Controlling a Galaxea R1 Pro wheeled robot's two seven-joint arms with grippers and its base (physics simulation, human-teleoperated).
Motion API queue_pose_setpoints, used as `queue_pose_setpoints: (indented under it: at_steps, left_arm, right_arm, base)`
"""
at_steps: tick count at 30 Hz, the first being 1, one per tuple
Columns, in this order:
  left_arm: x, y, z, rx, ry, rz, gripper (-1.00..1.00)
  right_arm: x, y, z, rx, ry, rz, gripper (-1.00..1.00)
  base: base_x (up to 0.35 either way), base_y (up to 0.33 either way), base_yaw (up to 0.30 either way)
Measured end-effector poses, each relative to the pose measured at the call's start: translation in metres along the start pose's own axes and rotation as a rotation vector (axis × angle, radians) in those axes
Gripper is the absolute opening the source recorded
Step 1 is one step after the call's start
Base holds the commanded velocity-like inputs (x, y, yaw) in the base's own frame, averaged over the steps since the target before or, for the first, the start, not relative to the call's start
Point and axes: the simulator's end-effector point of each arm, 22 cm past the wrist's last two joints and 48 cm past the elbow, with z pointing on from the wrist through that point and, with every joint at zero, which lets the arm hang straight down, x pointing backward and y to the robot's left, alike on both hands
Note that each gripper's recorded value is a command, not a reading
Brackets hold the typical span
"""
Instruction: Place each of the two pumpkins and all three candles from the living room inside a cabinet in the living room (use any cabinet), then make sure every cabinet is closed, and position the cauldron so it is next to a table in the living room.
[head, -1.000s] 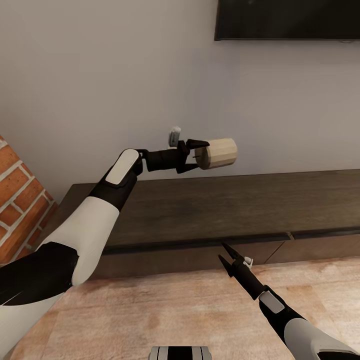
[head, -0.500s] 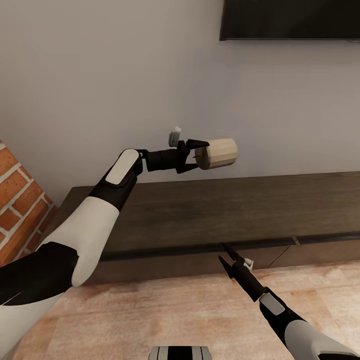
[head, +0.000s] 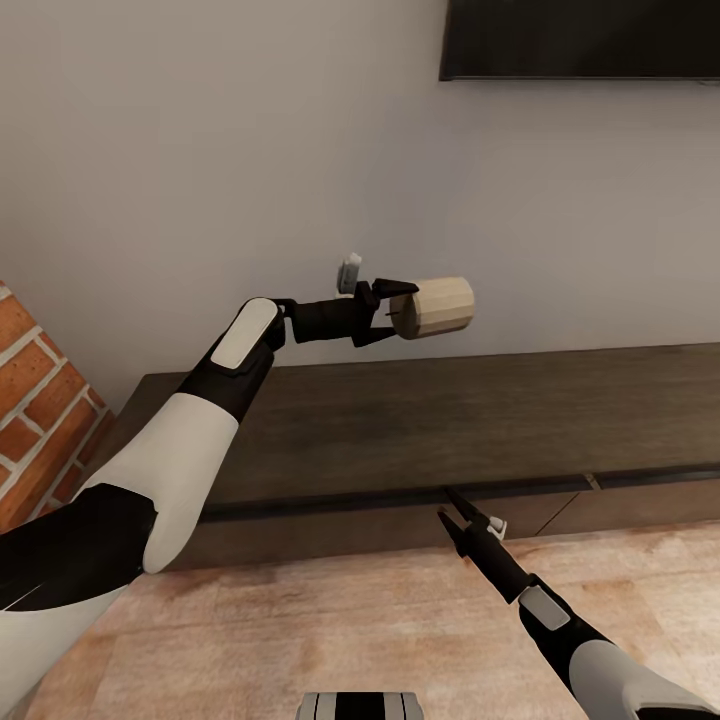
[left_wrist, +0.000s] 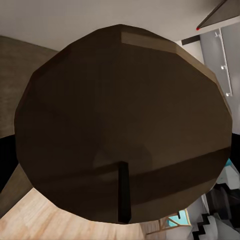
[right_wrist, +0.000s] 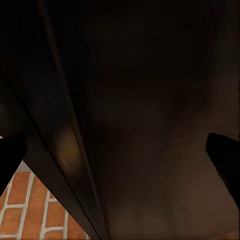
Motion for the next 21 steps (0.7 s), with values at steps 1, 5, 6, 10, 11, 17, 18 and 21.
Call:
queue_pose_setpoints:
  at_steps: [1,5,6,10,11,17,18,21]
  left_arm:
    - [0.0,-0.0001,0.0,0.0,0.0,0.0,-1.0]
    - [0.0,-0.0002,-0.0001,0.001,0.0,0.0,-1.0]
    - [0.0001,-0.0003,0.0001,0.001,0.0,0.0,-1.0]
    - [0.0,-0.0001,0.0,0.001,0.0,0.0,-1.0]
    - [0.0,0.0001,0.0,0.0,0.0,0.0,-1.0]
    - [0.0001,-0.0004,0.0001,0.002,0.0,0.0,-1.0]
    - [0.0,-0.0003,0.0,0.001,0.0,0.0,-1.0]
    - [0.0001,-0.0003,0.0001,0.001,0.0,0.0,-1.0]
  right_arm:
    - [0.0,0.0002,0.0,-0.001,0.0,0.001,-1.0]
    - [-0.0001,0.0,-0.0001,0.0,0.0,0.002,-1.0]
    - [-0.0001,0.0001,-0.0001,-0.001,0.0,0.002,-1.0]
    - [0.0,0.0001,0.0,0.0,0.0,0.001,-1.0]
    - [0.0,0.0001,0.0,0.0,0.0,0.002,-1.0]
    - [0.0001,0.0002,0.0001,-0.001,0.001,0.002,-1.0]
    - [0.0,0.0001,0.0,0.0,0.0,0.002,-1.0]
    - [-0.0001,0.0001,-0.0001,0.0,0.0,0.003,-1.0]
  base:
    - [0.0,0.0,0.0]
    - [0.0,0.0,0.0]
    - [0.0,0.0,0.0]
    - [0.0,0.0,0.0]
    - [0.0,0.0,0.0]
    - [0.0,0.0,0.0]
    - [0.0,0.0,0.0]
    - [0.0,0.0,0.0]
